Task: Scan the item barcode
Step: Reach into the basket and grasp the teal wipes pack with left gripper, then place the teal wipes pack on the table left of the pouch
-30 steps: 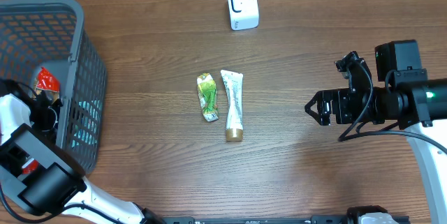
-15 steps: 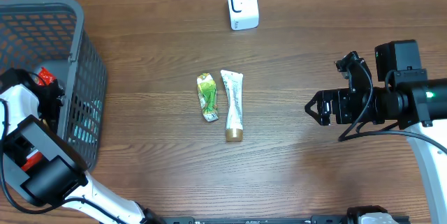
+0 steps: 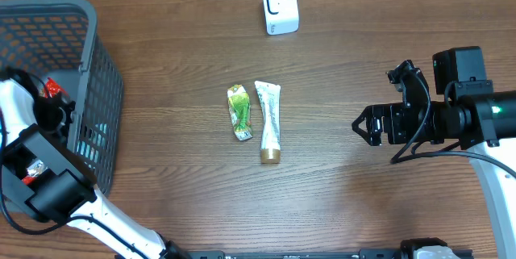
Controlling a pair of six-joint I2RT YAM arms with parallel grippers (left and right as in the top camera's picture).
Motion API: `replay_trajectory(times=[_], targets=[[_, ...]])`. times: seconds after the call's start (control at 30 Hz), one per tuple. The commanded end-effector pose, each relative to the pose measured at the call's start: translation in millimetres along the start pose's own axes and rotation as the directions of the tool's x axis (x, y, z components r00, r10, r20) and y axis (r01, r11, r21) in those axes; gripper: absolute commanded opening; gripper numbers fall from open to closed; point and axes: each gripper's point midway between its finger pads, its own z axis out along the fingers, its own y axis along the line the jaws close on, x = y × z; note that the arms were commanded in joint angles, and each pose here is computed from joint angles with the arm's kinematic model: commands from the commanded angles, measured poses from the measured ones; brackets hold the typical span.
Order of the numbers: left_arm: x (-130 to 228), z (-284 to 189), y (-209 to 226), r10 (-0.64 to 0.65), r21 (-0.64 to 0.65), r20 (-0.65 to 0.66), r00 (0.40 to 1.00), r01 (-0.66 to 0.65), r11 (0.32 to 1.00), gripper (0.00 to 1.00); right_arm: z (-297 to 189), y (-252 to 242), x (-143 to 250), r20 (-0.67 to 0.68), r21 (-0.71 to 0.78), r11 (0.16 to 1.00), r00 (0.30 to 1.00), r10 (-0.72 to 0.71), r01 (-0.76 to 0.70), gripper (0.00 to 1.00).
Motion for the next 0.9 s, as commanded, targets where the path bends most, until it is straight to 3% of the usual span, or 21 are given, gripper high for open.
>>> replay_trajectory(times=[0.0,0.2,0.23,0.3,0.47,0.63,0.77,0.87], targets=[[-32.5,-81.8,2.6,-0.013,-0.054,0.199,0.980,0.025,0.998,0.04,-5.2,3.5,-5.0,0.022,-0.001,1.000,1.000,-0.022,0.023,1.00],[-30.6,-218.2,-28.8,0.000,0.045,0.500,0.866,-0.026,0.999,0.04,-5.2,3.6,-5.0,0.022,-0.002,1.000,1.000,-0.022,0.023,1.00],[-15.7,-255.9,-44.4,0.010,0.092,0.577,0.817,-0.077,0.993,0.04,-5.2,3.6,-4.9,0.021,-0.002,1.000,1.000,-0.022,0.022,1.00],[7.7,-288.5,-63.0,0.020,0.142,0.635,0.772,-0.142,0.980,0.04,-5.2,3.6,-5.0,0.022,-0.002,1.000,1.000,-0.022,0.022,1.00],[80.4,-336.9,-111.3,0.085,0.182,0.715,0.694,-0.303,0.935,0.04,-5.2,3.6,-5.1,0.022,-0.002,1.000,1.000,-0.022,0.022,1.00],[126.4,-347.7,-172.2,0.228,0.146,0.745,0.626,-0.487,0.861,0.04,-5.2,3.6,-4.9,0.021,-0.002,1.000,1.000,-0.022,0.022,1.00],[148.9,-324.1,-219.1,0.318,0.162,0.683,0.658,-0.561,0.812,0.04,-5.2,3.6,-4.8,0.021,-0.002,1.000,1.000,-0.022,0.022,1.00],[153.9,-285.4,-233.9,0.325,0.151,0.576,0.751,-0.488,0.860,0.04,-5.2,3.6,-4.8,0.021,-0.002,1.000,1.000,-0.022,0.022,1.00]])
